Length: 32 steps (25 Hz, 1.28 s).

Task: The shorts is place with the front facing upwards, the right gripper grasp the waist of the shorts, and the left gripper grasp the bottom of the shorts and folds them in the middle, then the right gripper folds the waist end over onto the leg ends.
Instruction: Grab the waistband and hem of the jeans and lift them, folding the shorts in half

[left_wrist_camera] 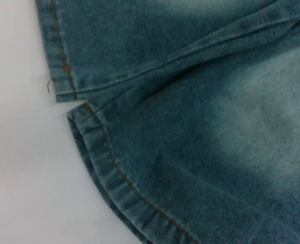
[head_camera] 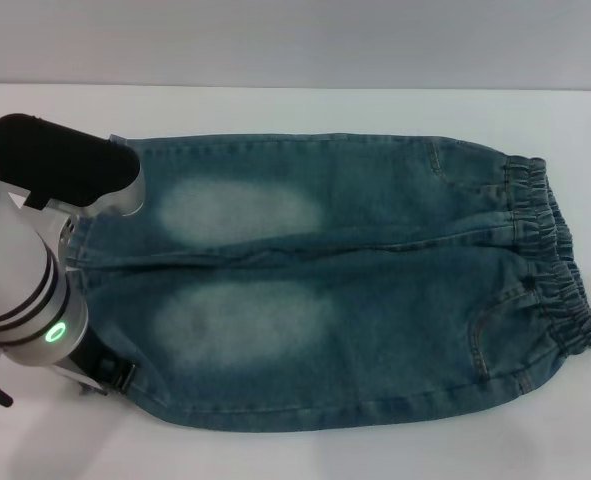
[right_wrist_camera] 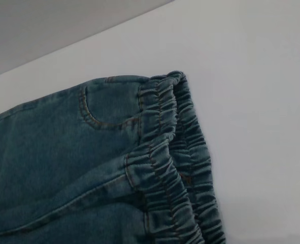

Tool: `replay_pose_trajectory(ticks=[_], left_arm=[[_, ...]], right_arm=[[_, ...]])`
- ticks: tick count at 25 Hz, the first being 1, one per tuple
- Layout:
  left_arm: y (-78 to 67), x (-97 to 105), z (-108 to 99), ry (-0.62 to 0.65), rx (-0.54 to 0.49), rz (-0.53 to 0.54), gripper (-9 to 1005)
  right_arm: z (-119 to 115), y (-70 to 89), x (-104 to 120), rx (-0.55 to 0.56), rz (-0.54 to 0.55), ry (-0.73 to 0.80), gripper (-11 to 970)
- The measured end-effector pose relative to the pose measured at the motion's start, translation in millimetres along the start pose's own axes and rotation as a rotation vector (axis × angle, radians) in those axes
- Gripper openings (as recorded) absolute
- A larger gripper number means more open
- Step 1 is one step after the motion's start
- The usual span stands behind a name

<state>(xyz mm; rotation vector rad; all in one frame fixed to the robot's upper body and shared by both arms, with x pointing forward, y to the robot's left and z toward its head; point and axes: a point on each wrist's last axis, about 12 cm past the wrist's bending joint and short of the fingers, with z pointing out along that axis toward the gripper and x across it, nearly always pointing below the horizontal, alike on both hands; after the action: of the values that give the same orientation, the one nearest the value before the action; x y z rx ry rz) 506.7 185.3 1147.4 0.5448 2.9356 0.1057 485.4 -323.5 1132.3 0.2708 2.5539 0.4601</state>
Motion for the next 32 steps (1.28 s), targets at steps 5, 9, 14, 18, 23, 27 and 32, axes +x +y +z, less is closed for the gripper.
replay_pose_trajectory(ticks=[5, 9, 14, 18, 23, 27, 32], left_arm=[[-0.2, 0, -1, -0.005, 0.000, -0.002, 107], [-1.4, 0, -1, -0.006, 0.002, 0.001, 109], [-1.7, 0, -2, -0.007, 0.002, 0.001, 111], [-2.4, -1, -2, -0.010, 0.002, 0.005, 112], [-2.9, -2, -2, -0.011, 0.001, 0.007, 114], [-3.0, -2, -3, -0.011, 0.001, 0.008, 116], [-3.1, -2, -3, -0.011, 0.001, 0.008, 118]], right_arm=[[3, -1.0, 2, -0.007, 0.006, 0.007, 615], [6, -1.6, 5, -0.027, 0.019, 0.017, 613], [10, -0.5, 7, -0.037, 0.017, 0.026, 610], [12, 2.0, 8, -0.049, 0.015, 0.030, 609], [14, 3.1, 8, -0.053, 0.013, 0.034, 606], [14, 2.7, 8, -0.053, 0.014, 0.036, 605], [18, 3.7, 10, -0.078, 0.023, 0.046, 602]])
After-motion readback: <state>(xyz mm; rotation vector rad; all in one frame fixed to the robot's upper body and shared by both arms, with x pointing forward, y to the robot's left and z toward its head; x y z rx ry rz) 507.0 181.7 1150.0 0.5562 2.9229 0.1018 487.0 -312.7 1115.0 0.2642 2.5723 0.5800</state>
